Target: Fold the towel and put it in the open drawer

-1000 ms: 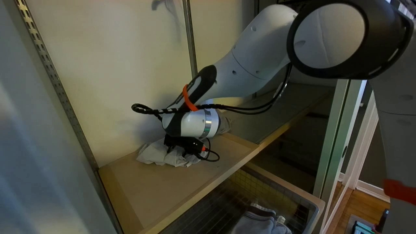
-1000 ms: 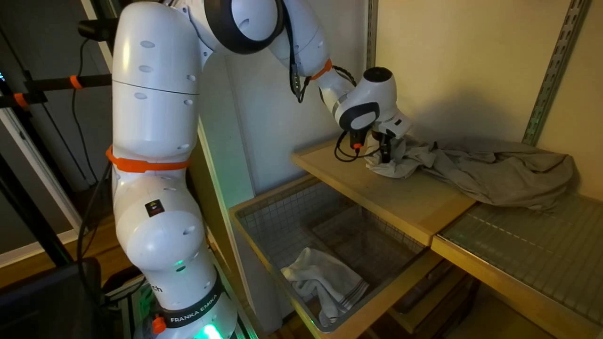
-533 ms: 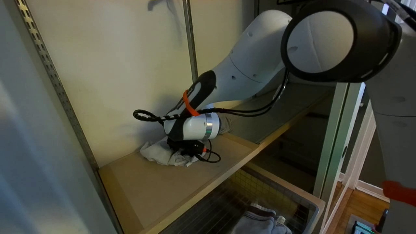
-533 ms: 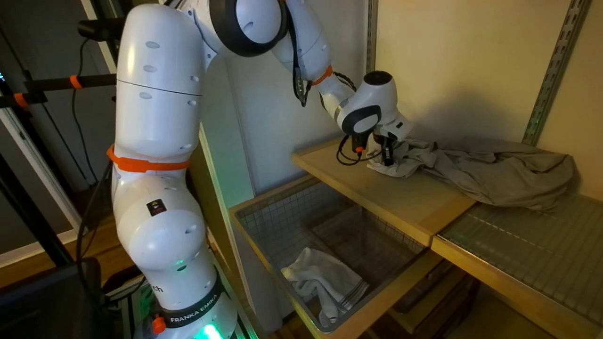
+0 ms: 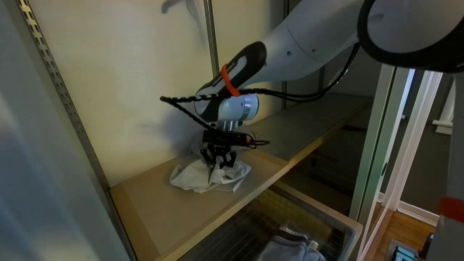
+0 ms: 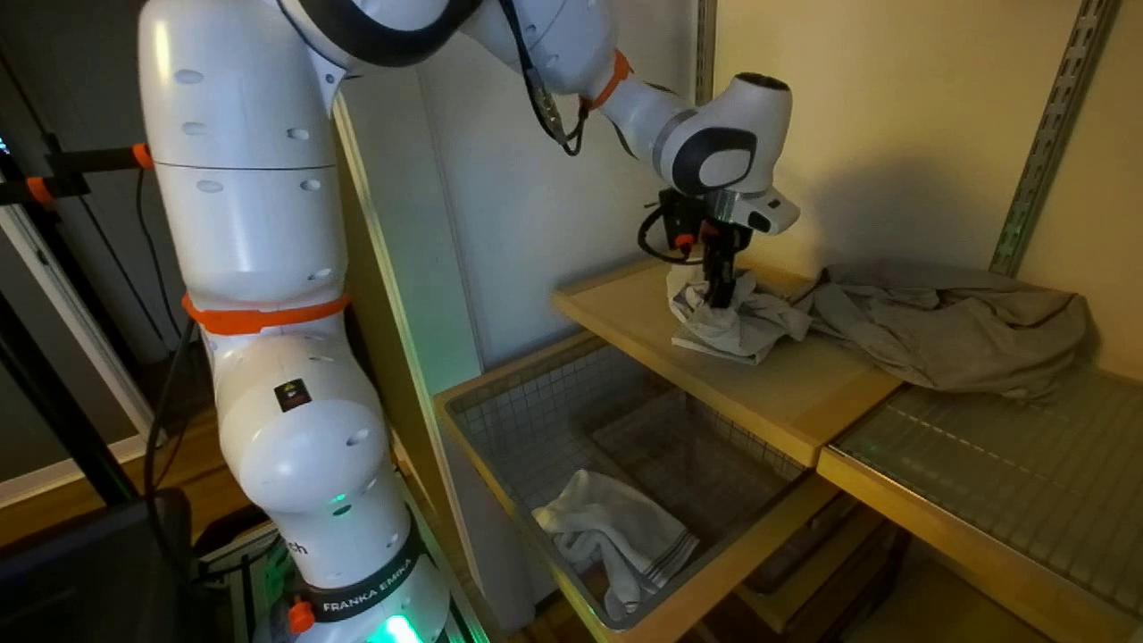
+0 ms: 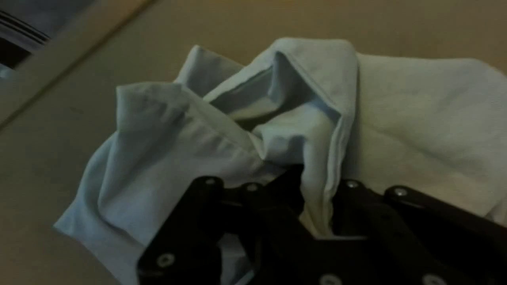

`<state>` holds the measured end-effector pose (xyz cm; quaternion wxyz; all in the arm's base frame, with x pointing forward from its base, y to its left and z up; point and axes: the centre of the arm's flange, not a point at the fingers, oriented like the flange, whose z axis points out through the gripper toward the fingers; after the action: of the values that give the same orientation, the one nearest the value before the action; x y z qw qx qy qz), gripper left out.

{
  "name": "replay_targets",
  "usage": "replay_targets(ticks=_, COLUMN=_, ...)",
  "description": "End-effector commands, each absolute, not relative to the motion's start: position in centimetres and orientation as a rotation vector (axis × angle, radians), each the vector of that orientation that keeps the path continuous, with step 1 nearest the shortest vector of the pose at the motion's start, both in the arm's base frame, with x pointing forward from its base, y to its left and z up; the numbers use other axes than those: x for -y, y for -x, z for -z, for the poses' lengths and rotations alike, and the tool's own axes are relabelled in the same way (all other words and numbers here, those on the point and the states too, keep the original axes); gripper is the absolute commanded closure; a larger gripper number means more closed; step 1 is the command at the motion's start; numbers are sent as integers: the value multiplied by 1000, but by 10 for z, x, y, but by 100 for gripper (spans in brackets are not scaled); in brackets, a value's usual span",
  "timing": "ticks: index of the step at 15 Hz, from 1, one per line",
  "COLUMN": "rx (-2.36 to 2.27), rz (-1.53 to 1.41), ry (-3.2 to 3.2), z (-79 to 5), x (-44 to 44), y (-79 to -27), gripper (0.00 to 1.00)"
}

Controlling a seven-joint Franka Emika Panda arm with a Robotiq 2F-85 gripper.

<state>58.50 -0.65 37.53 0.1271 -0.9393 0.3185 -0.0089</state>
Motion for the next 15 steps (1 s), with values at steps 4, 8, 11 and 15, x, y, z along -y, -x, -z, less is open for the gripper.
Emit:
replay_targets(ticks=4, rx=-530, rz=-348, ry=2705, z=-466, x=48, y=-505, gripper=98)
replay_targets(ticks=8, rx=-331, rz=-592, ry=2618, z=-486, x=63, y=-477, gripper=98)
replay_targets(ticks=11, rx=-358, rz=-555, ry=2637, z=-485, x=61, y=-474, gripper=90)
replay_targets(ticks=15, rx=-321, rz=-578, ry=2650, z=-474, x=55, y=-470, gripper=98)
